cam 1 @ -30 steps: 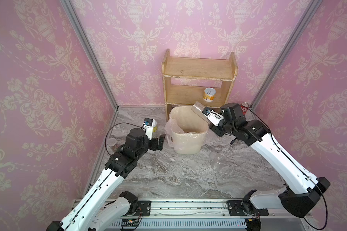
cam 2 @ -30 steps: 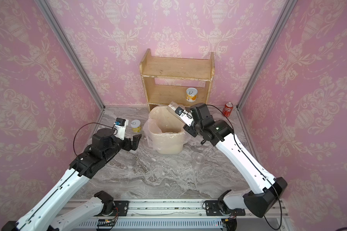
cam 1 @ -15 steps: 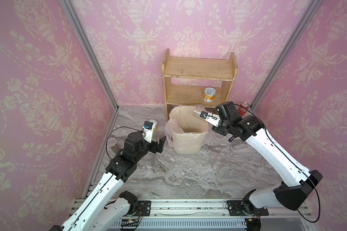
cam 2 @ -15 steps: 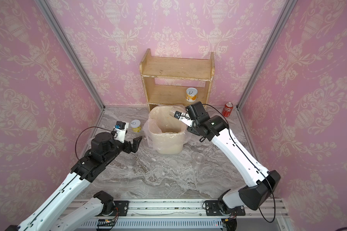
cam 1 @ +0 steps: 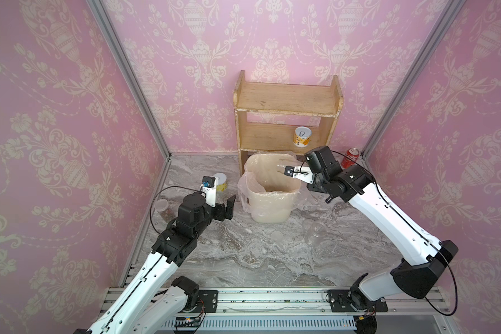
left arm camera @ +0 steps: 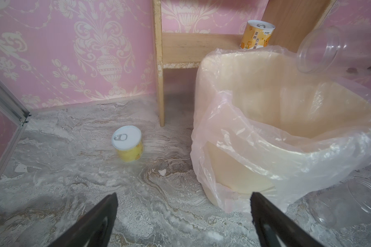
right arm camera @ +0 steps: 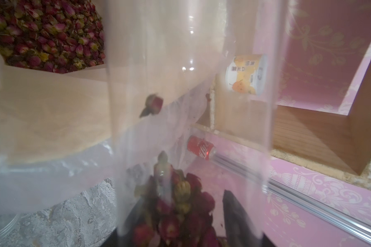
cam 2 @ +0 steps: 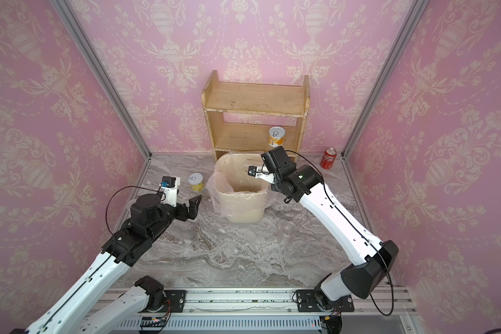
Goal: Empty the moldy dried flower tea in the jars
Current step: Pour the moldy dried flower tea into the trash bin.
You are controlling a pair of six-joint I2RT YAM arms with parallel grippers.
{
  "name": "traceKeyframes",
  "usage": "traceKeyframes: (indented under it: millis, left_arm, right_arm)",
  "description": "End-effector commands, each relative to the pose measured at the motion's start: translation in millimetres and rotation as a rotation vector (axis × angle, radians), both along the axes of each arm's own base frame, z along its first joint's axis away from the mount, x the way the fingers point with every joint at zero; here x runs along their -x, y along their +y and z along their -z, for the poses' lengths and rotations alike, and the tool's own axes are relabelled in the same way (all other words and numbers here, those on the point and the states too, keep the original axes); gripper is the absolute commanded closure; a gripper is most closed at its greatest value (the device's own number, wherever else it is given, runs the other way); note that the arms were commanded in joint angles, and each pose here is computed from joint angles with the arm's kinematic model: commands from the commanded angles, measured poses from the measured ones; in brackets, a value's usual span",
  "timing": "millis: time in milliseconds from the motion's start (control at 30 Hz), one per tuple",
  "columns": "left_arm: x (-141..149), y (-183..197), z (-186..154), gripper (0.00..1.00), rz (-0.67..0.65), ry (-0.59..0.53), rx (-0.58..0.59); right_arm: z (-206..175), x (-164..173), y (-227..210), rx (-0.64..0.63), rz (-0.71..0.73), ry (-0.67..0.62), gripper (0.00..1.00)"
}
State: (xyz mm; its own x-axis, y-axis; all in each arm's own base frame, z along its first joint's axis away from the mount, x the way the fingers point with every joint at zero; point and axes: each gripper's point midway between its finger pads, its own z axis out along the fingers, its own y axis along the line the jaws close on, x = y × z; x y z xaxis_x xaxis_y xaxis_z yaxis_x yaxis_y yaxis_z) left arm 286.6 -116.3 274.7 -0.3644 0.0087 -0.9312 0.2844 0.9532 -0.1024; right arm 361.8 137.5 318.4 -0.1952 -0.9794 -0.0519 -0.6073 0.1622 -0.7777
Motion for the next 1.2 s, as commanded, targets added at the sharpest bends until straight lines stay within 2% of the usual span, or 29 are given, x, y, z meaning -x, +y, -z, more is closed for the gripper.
traceKeyframes:
  millis: [0,1167]
  left_arm:
    - [-0.8,8.9,0.2,0.01,-0.049,-0.016,0.016]
    - [4.1,5.1,-3.3,0.01,-0.021,-0.031,0.047]
  right_arm:
    - [-14.8,-0.6,-1.9,0.063,-0.015,-0.025,0.77]
    - [-28.6,-9.3,-4.3,0.382,-0.101,-0.055,0.76]
